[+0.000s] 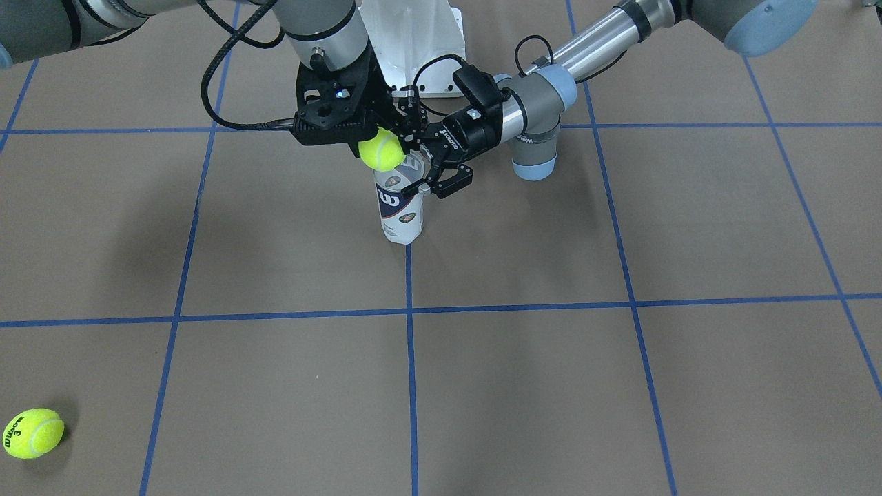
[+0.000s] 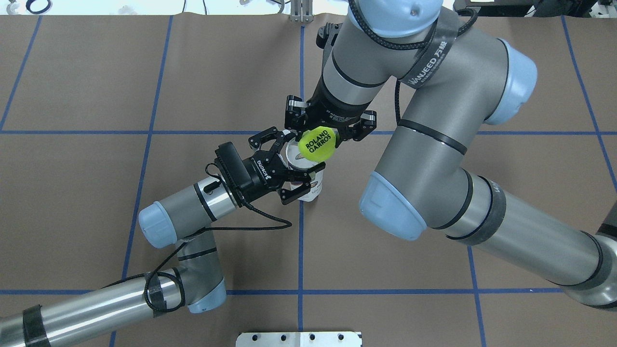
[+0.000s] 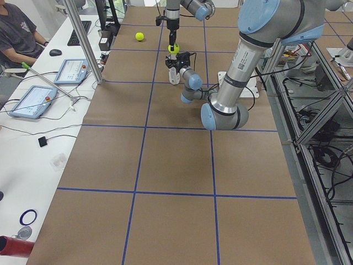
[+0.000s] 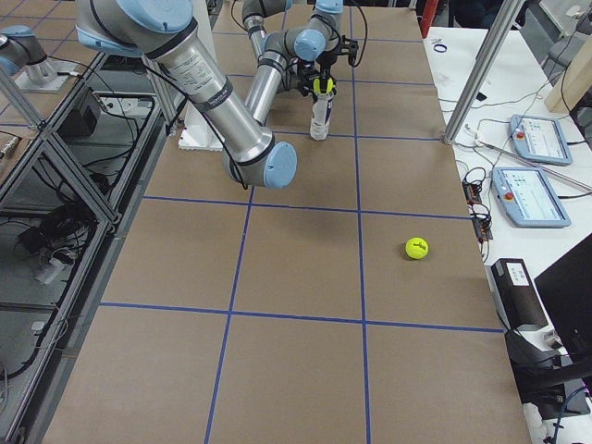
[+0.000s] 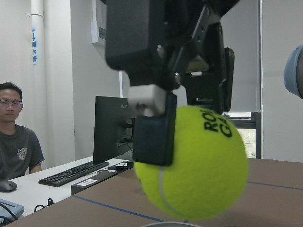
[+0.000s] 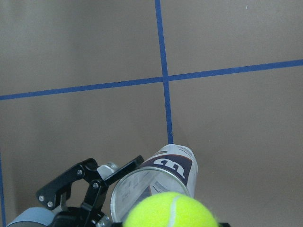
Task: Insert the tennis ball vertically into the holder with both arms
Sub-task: 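Carry the ball with the right gripper over the tube's open top, then lower the ball into the tube and open the right gripper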
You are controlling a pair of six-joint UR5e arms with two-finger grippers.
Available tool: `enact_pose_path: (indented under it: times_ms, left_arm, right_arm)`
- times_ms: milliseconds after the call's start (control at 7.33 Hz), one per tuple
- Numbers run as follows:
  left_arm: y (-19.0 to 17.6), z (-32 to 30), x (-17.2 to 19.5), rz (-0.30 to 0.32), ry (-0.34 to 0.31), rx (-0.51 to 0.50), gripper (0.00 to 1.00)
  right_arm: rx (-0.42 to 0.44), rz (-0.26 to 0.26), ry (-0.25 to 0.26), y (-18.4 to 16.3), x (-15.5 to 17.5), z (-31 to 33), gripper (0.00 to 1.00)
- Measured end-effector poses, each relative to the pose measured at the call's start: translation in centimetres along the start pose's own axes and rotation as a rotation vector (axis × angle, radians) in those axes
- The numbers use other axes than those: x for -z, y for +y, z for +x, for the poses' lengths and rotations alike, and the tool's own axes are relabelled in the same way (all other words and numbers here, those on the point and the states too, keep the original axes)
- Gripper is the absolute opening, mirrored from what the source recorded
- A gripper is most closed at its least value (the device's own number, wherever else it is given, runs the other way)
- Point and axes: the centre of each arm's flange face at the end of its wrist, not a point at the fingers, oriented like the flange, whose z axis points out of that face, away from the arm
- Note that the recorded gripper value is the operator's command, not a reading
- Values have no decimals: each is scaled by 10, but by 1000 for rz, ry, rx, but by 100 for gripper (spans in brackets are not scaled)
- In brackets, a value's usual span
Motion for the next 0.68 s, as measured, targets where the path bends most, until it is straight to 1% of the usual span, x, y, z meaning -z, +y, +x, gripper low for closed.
enact_pose_path:
  times_ms: [136,273,409,545,682]
  left_arm:
    - [0,0,0,0,0,0,84]
    - [0,1,0,0,1,1,84]
    - [0,1,0,0,1,1,84]
    - [0,1,-1,1,1,1,85]
    - [0,1,-1,1,1,1,86]
  right_arm:
    - [3,1,2,1,-2,-4,1]
    - [4,0,5,1,-4,-7,20]
    - [4,-1,8,1,-6,-8,72]
    - [4,-2,9,1,-7,-8,94]
    - [5,1,11,1,-8,-9,98]
